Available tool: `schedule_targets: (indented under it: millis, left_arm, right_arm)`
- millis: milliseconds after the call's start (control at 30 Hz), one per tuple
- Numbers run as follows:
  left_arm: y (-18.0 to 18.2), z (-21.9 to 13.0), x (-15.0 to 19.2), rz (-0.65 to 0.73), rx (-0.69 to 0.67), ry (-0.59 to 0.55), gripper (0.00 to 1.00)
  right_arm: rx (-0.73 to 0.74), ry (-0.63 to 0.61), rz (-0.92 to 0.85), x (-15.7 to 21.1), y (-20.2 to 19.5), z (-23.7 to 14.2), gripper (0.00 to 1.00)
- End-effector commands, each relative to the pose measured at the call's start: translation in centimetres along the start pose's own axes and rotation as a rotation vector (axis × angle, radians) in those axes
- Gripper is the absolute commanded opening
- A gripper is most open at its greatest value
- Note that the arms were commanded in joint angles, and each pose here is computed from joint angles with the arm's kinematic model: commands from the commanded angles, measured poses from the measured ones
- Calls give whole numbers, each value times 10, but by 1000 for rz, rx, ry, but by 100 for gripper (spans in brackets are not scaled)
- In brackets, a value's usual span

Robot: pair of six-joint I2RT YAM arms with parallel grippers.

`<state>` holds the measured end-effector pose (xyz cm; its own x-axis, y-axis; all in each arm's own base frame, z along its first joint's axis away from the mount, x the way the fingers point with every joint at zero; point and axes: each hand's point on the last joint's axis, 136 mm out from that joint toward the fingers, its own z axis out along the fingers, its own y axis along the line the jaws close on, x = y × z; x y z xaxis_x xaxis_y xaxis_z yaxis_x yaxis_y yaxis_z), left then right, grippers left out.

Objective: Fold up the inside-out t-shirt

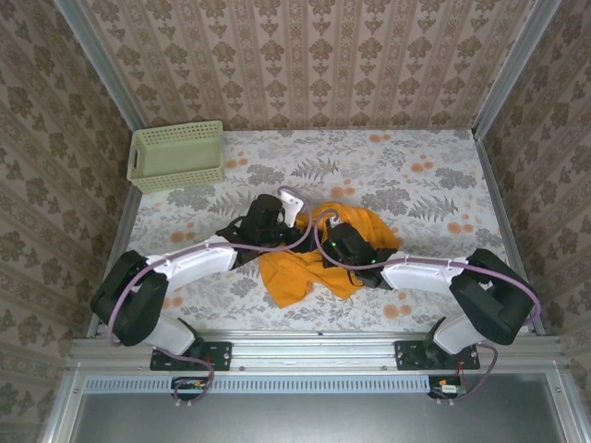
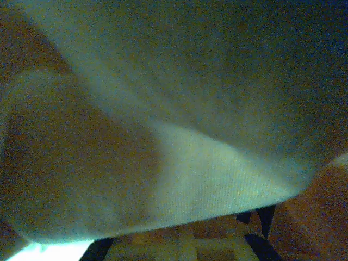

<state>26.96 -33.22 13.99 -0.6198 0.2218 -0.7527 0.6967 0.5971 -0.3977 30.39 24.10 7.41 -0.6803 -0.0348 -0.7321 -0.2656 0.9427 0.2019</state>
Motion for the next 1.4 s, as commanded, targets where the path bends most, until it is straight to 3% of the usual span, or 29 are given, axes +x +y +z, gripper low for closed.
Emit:
schedule_targets:
  millis: [0,167,233,433,667,900,1133,1367]
  left_arm:
    - [-12,3,-21,30,46,-46,60]
    - [7,10,-27,-15,-17,-41,11]
    - [25,9,-32,-59,-82,-49,0]
    - [86,-17,-55,-262,-216,-149,0]
    - [122,-37,-65,-335,-315,-173,0]
    - [111,-31,-55,-312,-274,-133,0]
    - [109,-42,-50,-325,-287,-167,0]
    - [101,-49,-57,-334,-247,-206,0]
  right_arm:
    - [-16,-21,30,-13,5,1,0]
    - [2,4,58,-8,-7,4,0]
    - [15,19,69,-5,-12,6,5]
    - [118,136,107,17,-35,21,31]
    - [227,221,143,42,-55,25,45]
    - [222,225,116,17,-42,36,60]
    - [381,327,152,27,-58,59,73]
    - [484,417,154,39,-65,77,71]
